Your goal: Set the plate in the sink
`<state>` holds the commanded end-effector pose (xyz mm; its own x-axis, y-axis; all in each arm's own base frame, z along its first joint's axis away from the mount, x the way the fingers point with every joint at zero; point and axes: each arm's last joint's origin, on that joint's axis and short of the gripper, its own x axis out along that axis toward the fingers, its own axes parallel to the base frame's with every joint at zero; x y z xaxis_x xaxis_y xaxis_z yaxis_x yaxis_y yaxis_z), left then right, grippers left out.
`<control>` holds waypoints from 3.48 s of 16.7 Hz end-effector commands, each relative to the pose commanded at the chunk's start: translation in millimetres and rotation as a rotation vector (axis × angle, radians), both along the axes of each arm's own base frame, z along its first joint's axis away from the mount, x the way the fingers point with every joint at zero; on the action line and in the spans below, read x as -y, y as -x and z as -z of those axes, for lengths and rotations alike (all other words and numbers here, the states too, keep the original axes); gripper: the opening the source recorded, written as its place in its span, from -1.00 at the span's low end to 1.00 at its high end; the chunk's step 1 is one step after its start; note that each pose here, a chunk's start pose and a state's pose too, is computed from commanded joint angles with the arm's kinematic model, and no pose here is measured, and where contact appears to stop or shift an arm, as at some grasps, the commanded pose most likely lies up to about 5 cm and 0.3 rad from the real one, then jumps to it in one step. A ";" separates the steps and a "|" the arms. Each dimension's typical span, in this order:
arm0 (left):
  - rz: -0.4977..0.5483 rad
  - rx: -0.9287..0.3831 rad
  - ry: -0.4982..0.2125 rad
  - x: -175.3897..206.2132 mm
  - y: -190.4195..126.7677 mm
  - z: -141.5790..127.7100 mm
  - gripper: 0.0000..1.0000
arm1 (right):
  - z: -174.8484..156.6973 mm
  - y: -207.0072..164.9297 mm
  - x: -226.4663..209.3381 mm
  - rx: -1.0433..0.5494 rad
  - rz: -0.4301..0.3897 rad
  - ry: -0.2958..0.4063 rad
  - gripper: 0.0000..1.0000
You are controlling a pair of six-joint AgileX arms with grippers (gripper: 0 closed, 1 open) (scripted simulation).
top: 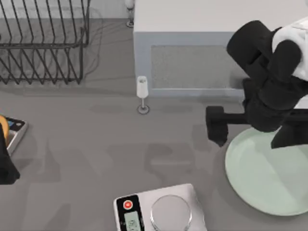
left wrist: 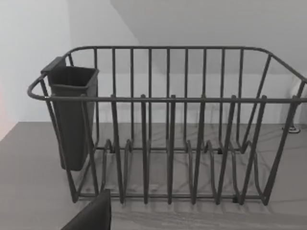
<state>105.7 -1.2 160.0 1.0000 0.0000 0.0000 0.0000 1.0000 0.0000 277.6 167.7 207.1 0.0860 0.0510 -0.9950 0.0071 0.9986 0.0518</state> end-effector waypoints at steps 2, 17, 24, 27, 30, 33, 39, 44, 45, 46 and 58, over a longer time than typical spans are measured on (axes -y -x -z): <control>0.000 0.000 0.000 0.0 0.0 0.0 1.00 | 9.6 -6.3 -13.7 -0.058 0.000 0.034 1.00; 0.000 0.000 0.000 0.0 0.0 0.0 1.00 | 85.3 -14.0 -21.7 -0.071 0.005 0.042 1.00; 0.000 0.000 0.000 0.0 0.0 0.0 1.00 | 116.6 -9.0 -20.6 -0.086 0.001 0.051 1.00; 0.000 0.000 0.000 0.0 0.0 0.0 1.00 | 116.6 -9.0 -20.6 -0.086 0.001 0.051 0.55; 0.000 0.000 0.000 0.0 0.0 0.0 1.00 | 116.6 -9.0 -20.6 -0.086 0.001 0.051 0.10; 0.000 0.000 0.000 0.0 0.0 0.0 1.00 | 116.6 -9.0 -20.6 -0.086 0.001 0.051 -0.36; 0.000 0.000 0.000 0.0 0.0 0.0 1.00 | 116.6 -9.0 -20.6 -0.086 0.001 0.051 -1.00; 0.000 0.000 0.000 0.0 0.0 0.0 1.00 | 116.6 -9.0 -20.6 -0.086 0.001 0.051 -1.00; 0.000 0.000 0.000 0.0 0.0 0.0 1.00 | 116.6 -9.0 -20.6 -0.086 0.001 0.051 -1.00; 0.000 0.000 0.000 0.0 0.0 0.0 1.00 | 84.2 -13.0 -15.6 0.008 0.010 0.015 -1.00; 0.000 0.000 0.000 0.0 0.0 0.0 1.00 | -67.0 -35.7 -42.7 -0.021 -0.012 0.028 -1.00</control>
